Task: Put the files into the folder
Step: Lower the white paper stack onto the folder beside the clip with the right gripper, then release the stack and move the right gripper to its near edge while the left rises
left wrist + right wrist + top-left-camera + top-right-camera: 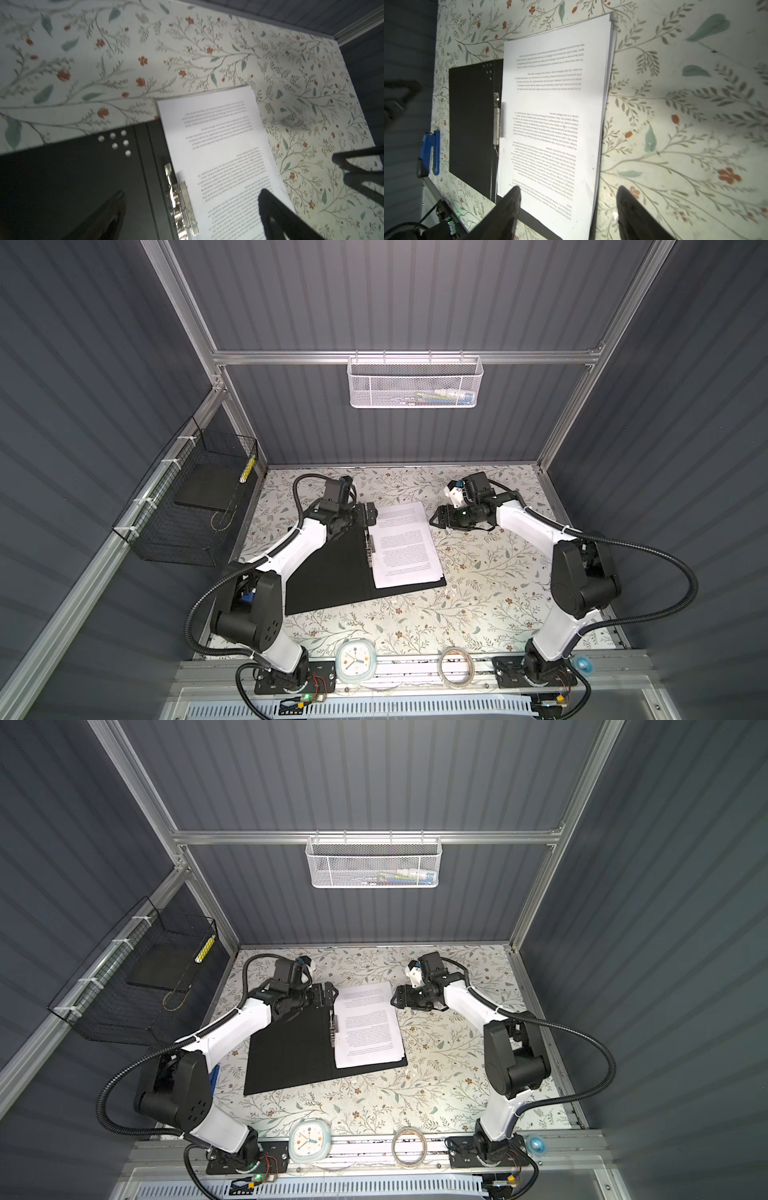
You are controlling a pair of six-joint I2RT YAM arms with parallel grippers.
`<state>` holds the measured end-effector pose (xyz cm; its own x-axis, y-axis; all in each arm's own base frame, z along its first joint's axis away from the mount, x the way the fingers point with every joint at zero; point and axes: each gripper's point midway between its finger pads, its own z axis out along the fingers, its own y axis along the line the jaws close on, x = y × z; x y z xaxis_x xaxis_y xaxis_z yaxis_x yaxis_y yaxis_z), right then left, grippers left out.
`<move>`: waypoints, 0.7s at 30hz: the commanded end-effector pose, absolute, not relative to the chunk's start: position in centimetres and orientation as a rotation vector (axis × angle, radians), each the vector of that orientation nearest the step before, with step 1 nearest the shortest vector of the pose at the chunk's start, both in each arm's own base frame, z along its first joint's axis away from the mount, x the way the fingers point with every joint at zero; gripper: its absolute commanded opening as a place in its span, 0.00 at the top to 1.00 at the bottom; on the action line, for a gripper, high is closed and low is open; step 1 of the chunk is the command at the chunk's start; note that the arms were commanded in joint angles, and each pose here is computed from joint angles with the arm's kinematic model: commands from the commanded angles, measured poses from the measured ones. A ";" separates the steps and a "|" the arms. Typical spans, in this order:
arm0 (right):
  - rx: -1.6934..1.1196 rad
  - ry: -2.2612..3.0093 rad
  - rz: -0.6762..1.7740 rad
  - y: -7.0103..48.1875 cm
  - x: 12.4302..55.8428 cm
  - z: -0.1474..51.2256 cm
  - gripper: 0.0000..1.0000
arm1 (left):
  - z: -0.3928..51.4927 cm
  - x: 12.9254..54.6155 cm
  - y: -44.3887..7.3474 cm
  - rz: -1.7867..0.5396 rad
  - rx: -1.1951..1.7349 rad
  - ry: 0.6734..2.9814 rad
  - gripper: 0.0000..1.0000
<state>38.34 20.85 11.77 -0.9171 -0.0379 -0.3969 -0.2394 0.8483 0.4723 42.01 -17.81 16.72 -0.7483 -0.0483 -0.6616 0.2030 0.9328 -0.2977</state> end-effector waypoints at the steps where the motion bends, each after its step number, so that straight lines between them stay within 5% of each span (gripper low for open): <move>1: -0.212 2.724 0.651 19.2 36.2 10.5 0.27 | 16.2 43.2 -17.1 -0.351 0.170 2.408 0.01; 7: -0.241 2.701 0.712 19.4 31.5 10.7 0.34 | 17.2 47.2 -19.2 -0.372 0.252 2.365 0.04; 12: -0.305 2.701 0.608 20.1 27.6 9.5 0.38 | 15.7 49.7 -20.0 -0.314 0.340 2.404 0.50; 18: -0.413 2.679 0.585 22.4 23.9 7.2 0.54 | 13.1 52.8 -20.6 -0.244 0.408 2.411 0.93; 21: -0.453 2.675 0.610 23.5 22.4 6.4 0.64 | 11.4 54.2 -21.7 -0.263 0.461 2.411 1.00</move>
